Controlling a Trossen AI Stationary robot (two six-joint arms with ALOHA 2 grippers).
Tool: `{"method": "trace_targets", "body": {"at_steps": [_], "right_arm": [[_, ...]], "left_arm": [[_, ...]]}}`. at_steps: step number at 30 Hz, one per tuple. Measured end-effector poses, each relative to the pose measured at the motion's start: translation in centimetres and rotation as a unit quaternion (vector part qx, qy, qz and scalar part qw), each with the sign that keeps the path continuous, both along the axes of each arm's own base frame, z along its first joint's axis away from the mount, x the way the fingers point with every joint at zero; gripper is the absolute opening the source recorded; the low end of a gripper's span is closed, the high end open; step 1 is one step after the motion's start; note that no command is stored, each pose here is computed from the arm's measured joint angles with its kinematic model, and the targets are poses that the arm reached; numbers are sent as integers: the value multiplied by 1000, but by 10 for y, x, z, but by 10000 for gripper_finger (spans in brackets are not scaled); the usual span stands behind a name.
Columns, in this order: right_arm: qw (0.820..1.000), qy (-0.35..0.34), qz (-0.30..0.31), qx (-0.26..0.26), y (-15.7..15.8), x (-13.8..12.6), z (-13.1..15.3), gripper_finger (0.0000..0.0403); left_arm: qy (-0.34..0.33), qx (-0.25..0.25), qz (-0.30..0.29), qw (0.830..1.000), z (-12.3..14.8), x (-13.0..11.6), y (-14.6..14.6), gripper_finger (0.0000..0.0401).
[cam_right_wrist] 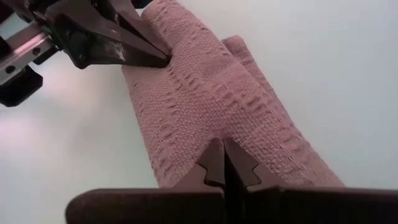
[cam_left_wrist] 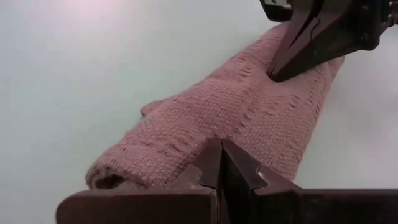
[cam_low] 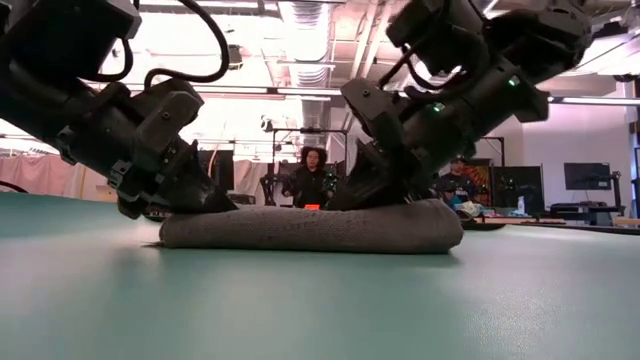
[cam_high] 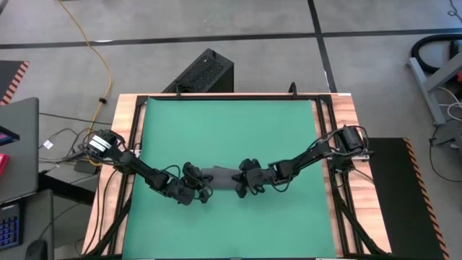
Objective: Roll towel
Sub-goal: Roll the gray towel on the table, then return to Home Position
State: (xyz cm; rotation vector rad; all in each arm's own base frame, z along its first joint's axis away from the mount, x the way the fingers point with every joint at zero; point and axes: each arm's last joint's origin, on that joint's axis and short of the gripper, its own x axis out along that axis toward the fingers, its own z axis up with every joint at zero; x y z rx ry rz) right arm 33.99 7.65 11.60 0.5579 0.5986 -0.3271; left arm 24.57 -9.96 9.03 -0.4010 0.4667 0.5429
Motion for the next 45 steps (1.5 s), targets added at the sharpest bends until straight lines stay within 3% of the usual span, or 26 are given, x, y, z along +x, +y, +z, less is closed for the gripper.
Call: {"method": "trace_targets", "body": {"at_steps": [8,21,33,45], "right_arm": [[1000,-18,-23,7,0,-15,-12,11],[999,-24,1,-24,-1,-15,-11,11],[997,-75,-1,1,-5,-8,-2,31],[991,-123,47,7,-4,7,29,26]], "left_arm": [[-1,-3,0,1000,0,0,0,0],[-9,-1,-11,1000,2,1,-1,0],[-23,-18,-24,999,4,3,-4,1],[-79,-3,-73,994,46,3,-5,37]]}}
